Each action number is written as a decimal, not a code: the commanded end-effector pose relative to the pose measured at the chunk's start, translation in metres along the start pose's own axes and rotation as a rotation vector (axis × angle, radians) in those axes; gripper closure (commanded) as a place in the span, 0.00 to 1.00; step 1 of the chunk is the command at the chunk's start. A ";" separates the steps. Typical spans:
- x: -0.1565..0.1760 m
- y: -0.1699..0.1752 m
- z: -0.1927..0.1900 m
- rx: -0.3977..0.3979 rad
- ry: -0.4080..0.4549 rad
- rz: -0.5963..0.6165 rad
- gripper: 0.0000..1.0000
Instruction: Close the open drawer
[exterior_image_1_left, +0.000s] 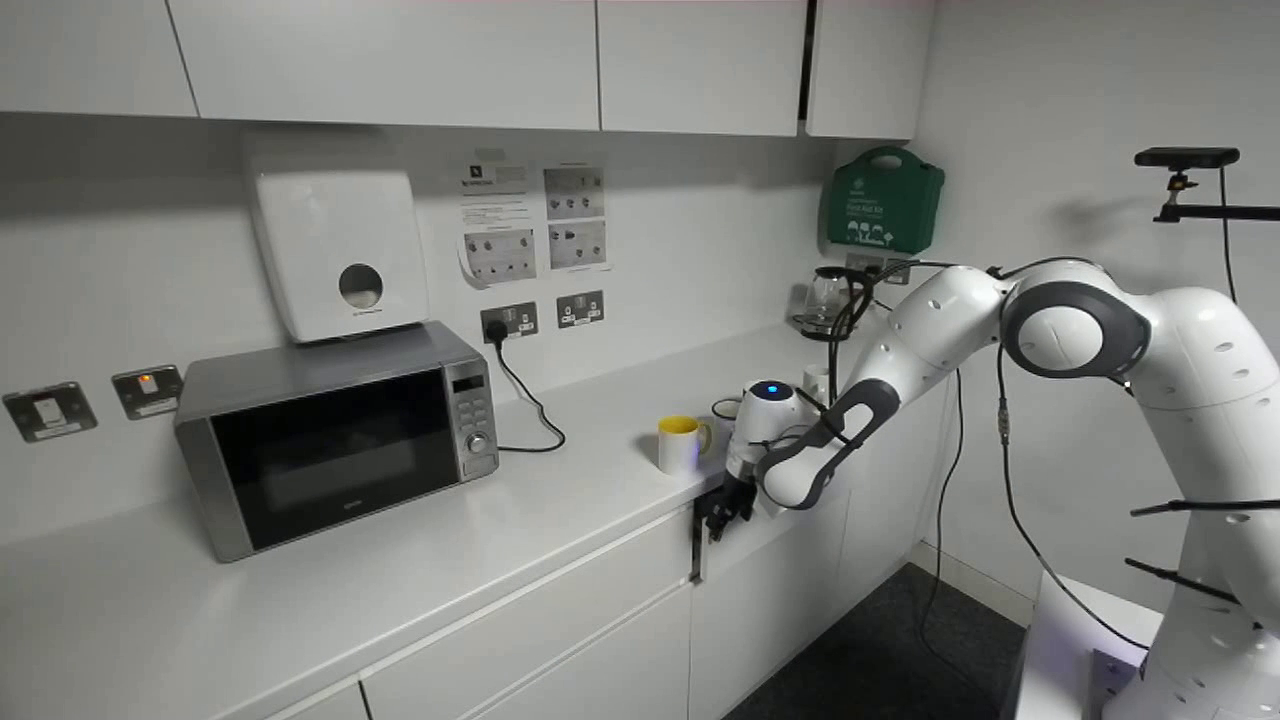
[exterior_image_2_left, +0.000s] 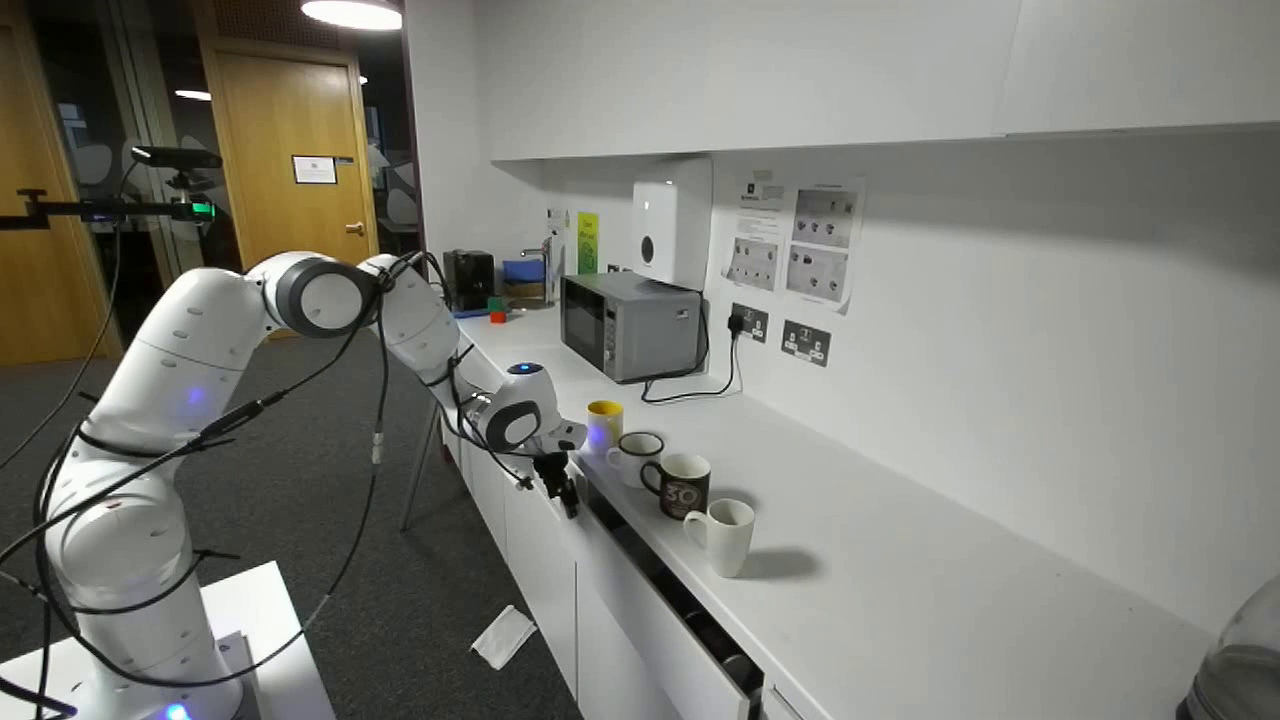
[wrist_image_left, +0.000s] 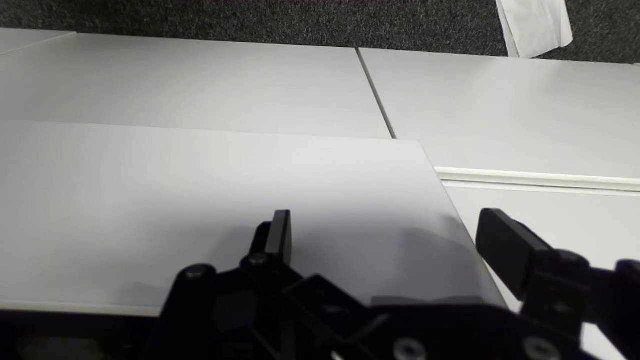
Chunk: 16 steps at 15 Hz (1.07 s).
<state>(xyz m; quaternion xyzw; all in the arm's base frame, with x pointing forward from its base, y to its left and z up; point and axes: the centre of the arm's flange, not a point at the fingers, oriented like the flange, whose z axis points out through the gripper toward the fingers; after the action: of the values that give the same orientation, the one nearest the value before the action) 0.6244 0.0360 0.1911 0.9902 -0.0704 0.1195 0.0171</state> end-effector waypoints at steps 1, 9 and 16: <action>0.015 0.006 0.003 0.018 0.030 -0.019 0.00; 0.019 0.006 0.006 0.020 0.033 -0.017 0.00; 0.022 0.008 0.002 0.021 0.054 -0.015 0.00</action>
<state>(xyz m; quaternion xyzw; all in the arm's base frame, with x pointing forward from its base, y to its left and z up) 0.6286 0.0349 0.1848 0.9902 -0.0726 0.1183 0.0166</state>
